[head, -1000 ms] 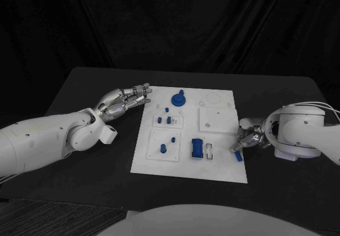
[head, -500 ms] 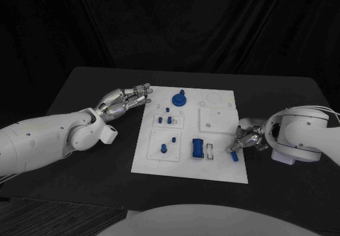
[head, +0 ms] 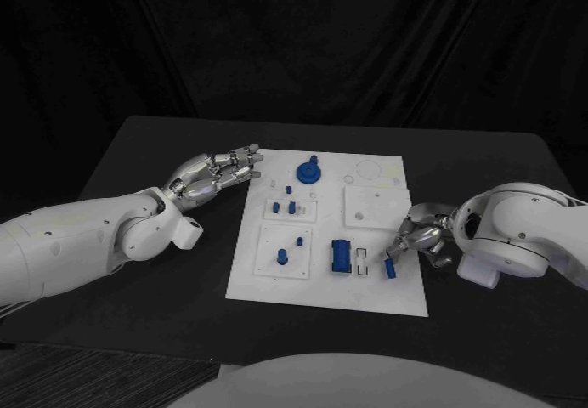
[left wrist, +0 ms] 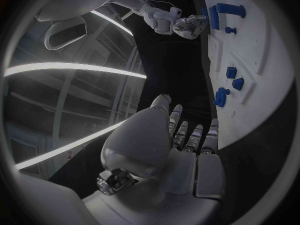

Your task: Assemble the parts on the task board

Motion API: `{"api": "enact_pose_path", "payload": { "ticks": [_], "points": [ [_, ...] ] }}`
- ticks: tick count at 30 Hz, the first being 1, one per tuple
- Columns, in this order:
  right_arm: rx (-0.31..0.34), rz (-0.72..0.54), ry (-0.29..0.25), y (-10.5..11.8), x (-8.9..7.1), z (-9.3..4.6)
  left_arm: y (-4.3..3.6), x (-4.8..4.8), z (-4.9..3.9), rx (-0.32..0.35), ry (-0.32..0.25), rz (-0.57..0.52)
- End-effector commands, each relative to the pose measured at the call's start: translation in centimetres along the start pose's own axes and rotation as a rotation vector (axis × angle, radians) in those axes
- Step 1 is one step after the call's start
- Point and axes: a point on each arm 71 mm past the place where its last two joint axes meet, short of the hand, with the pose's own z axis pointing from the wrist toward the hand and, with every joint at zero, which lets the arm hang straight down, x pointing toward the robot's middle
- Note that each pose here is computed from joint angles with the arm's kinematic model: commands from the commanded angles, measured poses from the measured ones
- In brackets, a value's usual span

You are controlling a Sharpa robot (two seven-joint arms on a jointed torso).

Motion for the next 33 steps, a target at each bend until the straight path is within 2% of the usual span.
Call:
{"api": "enact_pose_path", "payload": {
  "ticks": [1, 7, 17, 33],
  "points": [
    [0.008, 0.173, 0.038, 0.2, 0.2, 0.1, -0.38, 0.16, 0.07, 0.060, 0.010, -0.015],
    [0.010, 0.229, 0.049, 0.6, 0.3, 0.5, -0.37, 0.21, 0.10, 0.060, 0.012, -0.017],
    [0.014, 0.246, 0.054, 1.2, 0.6, 1.2, -0.38, 0.22, 0.05, 0.059, 0.013, -0.018],
    [0.005, 0.156, 0.032, 1.7, 0.9, 1.6, -0.38, 0.26, 0.03, 0.059, 0.015, -0.021]
  ]
}}
